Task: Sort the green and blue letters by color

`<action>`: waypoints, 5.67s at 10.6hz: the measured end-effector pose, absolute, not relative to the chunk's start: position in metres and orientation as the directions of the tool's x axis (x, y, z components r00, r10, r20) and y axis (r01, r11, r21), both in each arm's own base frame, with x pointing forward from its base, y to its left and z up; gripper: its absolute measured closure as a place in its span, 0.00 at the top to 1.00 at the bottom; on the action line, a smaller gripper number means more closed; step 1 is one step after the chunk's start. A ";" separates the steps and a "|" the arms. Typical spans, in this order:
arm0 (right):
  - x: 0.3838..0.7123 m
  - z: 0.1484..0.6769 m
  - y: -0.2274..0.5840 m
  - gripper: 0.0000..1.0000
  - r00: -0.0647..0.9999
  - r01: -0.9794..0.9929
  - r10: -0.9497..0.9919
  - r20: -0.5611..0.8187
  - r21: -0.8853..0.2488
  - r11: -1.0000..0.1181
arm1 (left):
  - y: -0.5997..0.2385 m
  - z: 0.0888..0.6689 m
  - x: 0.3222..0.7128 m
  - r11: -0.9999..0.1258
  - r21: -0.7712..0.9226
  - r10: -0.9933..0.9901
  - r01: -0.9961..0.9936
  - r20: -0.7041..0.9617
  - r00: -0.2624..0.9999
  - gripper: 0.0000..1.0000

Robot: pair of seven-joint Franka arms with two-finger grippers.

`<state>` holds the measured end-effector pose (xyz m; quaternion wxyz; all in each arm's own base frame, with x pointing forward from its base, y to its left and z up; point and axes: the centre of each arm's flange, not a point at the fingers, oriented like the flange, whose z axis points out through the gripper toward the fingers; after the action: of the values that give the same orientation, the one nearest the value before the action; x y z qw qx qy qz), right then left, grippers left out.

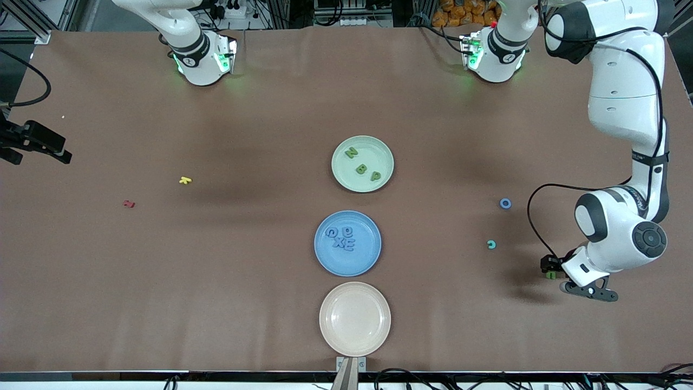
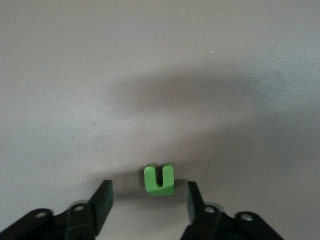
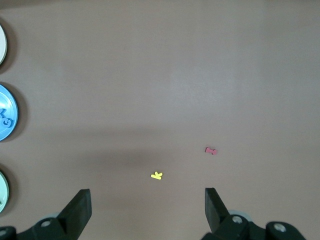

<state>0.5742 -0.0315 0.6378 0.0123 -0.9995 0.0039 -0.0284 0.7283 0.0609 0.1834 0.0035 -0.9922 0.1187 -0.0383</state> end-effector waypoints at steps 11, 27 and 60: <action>0.580 0.626 -0.032 1.00 0.999 -0.008 -0.009 0.036 -0.024 -1.000 | 0.043 0.189 0.734 -0.965 -0.021 -0.262 -0.262 0.075 0.962 0.26; 0.581 0.625 -0.033 1.00 0.999 -0.009 -0.010 0.035 -0.024 -1.000 | -0.276 0.305 0.638 -0.987 0.139 0.049 0.075 -0.187 0.981 0.26; 0.586 0.621 -0.034 1.00 0.999 -0.012 -0.013 0.044 -0.022 -1.000 | -0.348 0.368 0.536 -0.985 0.070 0.158 0.157 0.007 0.987 1.00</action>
<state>0.5859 -0.0341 0.6206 0.0109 -0.9997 0.0062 -0.0223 0.5364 -0.3483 0.3685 -0.0345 -0.9963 -0.0790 -0.0062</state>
